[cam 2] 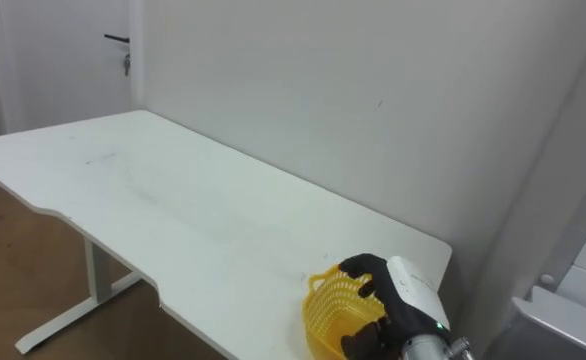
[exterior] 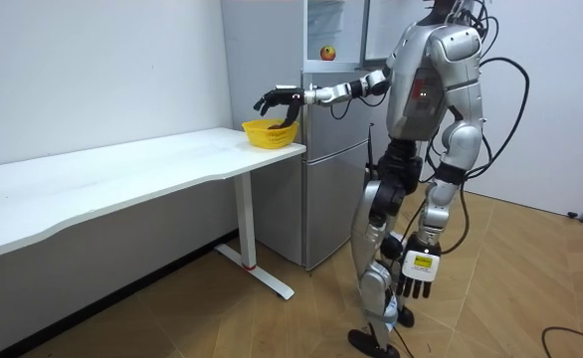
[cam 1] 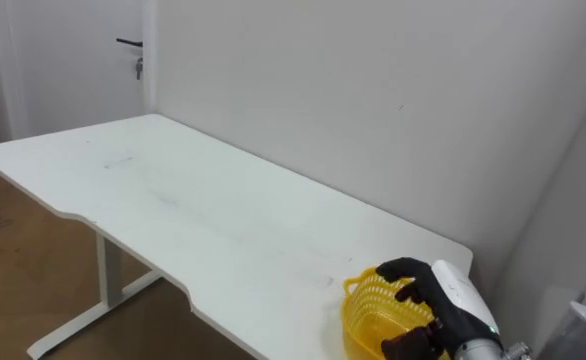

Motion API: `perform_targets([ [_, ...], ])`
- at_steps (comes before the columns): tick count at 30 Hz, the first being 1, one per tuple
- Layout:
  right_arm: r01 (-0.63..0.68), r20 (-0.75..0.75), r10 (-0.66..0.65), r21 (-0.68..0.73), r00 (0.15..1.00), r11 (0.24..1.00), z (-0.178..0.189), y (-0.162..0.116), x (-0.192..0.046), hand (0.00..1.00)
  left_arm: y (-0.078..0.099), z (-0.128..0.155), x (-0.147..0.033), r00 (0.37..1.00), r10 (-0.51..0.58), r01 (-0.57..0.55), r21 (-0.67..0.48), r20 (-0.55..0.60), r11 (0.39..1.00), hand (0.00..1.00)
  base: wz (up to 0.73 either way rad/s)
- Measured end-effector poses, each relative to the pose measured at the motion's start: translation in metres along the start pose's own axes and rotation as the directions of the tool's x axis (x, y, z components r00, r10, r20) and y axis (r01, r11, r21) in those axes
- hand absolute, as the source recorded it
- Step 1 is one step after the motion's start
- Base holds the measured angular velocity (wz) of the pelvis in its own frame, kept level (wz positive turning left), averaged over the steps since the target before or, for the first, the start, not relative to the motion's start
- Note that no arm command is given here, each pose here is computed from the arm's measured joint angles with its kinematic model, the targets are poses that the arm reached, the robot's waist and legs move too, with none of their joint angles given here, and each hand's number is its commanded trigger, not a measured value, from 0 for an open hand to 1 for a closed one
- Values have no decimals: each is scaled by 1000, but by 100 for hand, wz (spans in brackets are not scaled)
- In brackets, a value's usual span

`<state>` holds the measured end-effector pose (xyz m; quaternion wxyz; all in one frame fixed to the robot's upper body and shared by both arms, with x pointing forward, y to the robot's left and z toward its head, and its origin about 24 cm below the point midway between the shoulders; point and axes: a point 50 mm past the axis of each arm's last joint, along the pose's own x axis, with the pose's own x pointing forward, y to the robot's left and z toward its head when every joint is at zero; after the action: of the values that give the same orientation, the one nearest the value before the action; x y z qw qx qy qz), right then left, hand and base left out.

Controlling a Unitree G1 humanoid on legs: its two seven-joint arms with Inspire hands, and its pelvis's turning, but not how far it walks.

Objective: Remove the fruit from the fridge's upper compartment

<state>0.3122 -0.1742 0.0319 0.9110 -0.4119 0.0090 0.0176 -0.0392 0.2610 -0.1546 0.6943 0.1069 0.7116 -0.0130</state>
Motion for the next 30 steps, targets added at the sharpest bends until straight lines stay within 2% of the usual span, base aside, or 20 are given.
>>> perform_targets([
  [30,9,-10,-9,21,1000,1000,-1,0,0,0,1,1,-1,1000,13,-13,-35,8,999,0,0],
])
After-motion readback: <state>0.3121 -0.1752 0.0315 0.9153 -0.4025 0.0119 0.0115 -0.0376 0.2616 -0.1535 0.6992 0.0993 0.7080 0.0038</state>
